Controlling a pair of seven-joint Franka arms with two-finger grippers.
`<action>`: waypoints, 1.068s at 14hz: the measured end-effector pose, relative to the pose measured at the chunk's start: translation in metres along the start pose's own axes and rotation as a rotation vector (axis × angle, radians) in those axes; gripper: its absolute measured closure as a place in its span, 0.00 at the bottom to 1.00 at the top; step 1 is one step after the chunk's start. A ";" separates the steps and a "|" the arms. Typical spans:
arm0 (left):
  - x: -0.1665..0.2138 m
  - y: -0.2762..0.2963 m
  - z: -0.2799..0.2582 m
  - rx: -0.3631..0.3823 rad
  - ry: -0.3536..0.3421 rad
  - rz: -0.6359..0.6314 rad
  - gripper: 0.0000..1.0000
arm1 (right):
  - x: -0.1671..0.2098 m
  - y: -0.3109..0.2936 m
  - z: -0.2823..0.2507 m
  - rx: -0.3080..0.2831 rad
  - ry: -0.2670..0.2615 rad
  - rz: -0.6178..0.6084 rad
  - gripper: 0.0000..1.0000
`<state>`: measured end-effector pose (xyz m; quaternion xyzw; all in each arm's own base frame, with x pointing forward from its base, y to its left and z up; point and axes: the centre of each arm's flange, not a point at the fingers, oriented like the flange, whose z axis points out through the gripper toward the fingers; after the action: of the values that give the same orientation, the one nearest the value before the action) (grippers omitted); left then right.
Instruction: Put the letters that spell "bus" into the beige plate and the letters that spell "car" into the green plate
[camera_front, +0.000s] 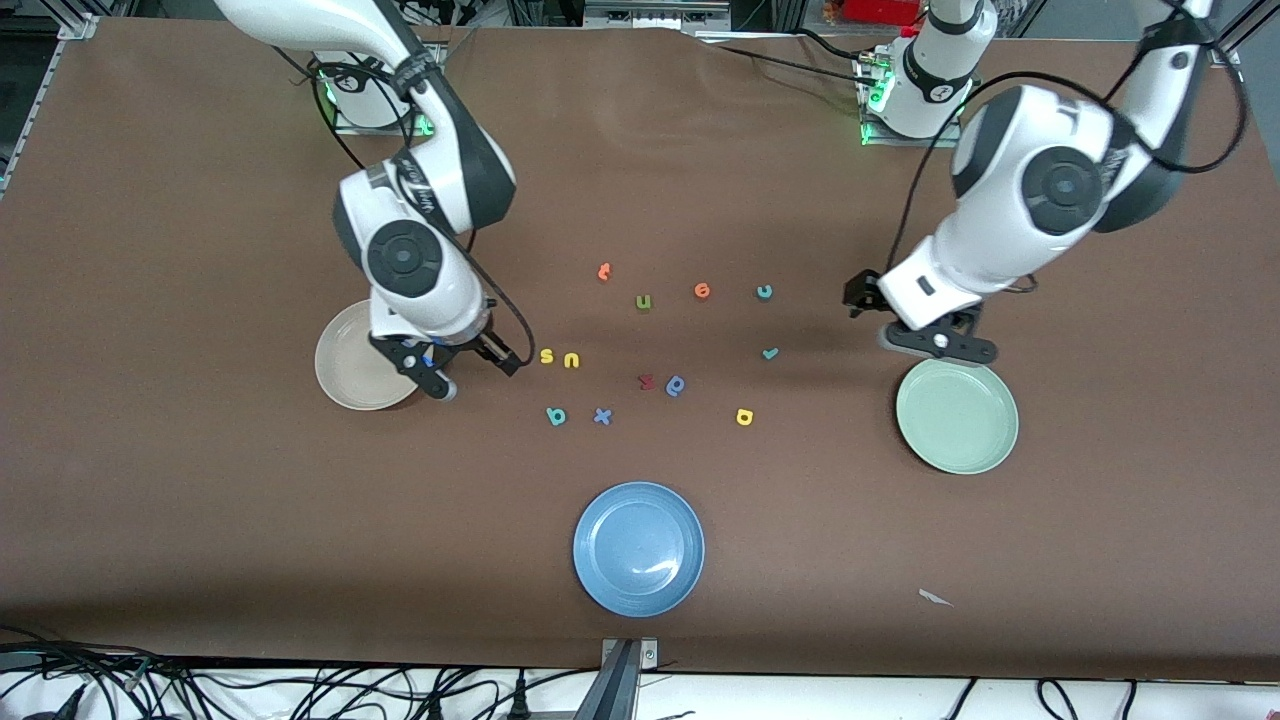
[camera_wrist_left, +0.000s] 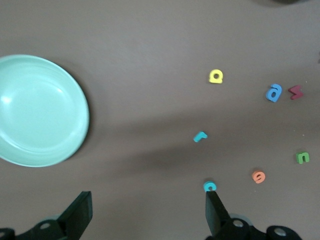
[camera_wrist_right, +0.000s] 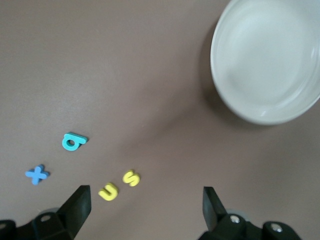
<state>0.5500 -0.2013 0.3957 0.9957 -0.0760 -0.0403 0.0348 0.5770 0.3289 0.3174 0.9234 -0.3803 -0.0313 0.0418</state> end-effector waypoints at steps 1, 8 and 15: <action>-0.006 0.013 0.014 -0.004 0.012 -0.023 0.00 | -0.007 -0.005 0.011 0.001 0.001 0.054 0.01; -0.067 0.086 0.119 0.003 0.070 -0.111 0.00 | -0.045 -0.030 0.085 0.027 0.004 0.310 0.04; -0.074 0.098 0.194 0.059 -0.002 -0.100 0.02 | -0.045 -0.027 0.123 0.047 0.003 0.374 0.19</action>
<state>0.4464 -0.2992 0.2160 0.9988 -0.0273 -0.0407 0.0035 0.5534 0.3734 0.1934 0.8374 -0.5458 -0.0127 0.0259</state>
